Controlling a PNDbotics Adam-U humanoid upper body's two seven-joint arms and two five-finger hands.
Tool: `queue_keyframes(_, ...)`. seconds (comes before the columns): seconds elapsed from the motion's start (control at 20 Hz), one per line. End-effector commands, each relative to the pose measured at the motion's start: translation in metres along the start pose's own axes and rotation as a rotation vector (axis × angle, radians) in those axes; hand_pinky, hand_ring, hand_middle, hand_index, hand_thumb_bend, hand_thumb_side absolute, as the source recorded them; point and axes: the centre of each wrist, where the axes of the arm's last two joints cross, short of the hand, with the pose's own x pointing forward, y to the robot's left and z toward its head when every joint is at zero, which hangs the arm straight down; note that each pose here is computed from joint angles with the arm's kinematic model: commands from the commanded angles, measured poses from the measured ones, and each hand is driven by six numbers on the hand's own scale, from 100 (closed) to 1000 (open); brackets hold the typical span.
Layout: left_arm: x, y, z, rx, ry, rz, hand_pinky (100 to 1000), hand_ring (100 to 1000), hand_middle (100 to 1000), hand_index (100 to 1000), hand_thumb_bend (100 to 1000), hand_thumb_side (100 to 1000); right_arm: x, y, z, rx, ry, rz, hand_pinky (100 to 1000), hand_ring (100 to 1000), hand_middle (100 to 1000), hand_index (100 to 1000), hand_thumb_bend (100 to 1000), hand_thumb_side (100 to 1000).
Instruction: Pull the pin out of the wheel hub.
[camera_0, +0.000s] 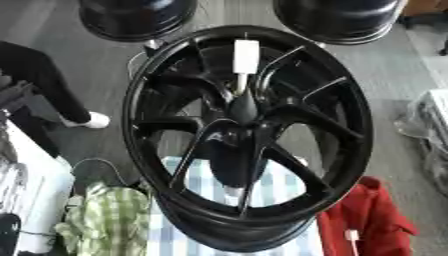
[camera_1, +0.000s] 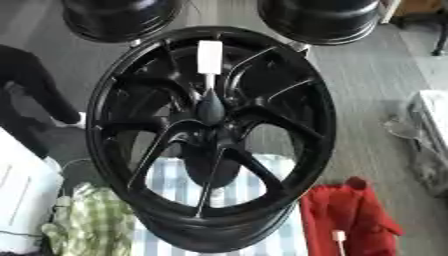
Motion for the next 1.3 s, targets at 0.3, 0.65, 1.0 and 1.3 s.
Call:
queue_keyframes(0.3, 0.010, 0.001, -0.004, -0.011, -0.037, -0.010, 726, 694, 669, 751, 253, 747, 0.009, -0.018, 0.000, -0.078, -0.026, 0.010, 914, 851, 852, 871, 232, 273)
queue_keyframes(0.65, 0.009, 0.000, -0.004, -0.017, -0.033, -0.009, 726, 695, 669, 751, 251, 749, 0.040, -0.035, 0.002, -0.272, -0.147, -0.153, 925, 786, 797, 840, 100, 439)
queue_keyframes(1.0, 0.009, -0.003, -0.003, -0.031, -0.031, 0.000, 727, 695, 670, 751, 248, 750, 0.095, -0.024, -0.014, -0.353, -0.259, -0.420, 952, 777, 795, 840, 100, 514)
queue_keyframes(1.3, 0.011, -0.007, -0.004, -0.045, -0.039, 0.012, 727, 696, 672, 753, 248, 749, 0.127, 0.007, -0.029, -0.337, -0.343, -0.603, 950, 755, 774, 819, 100, 446)
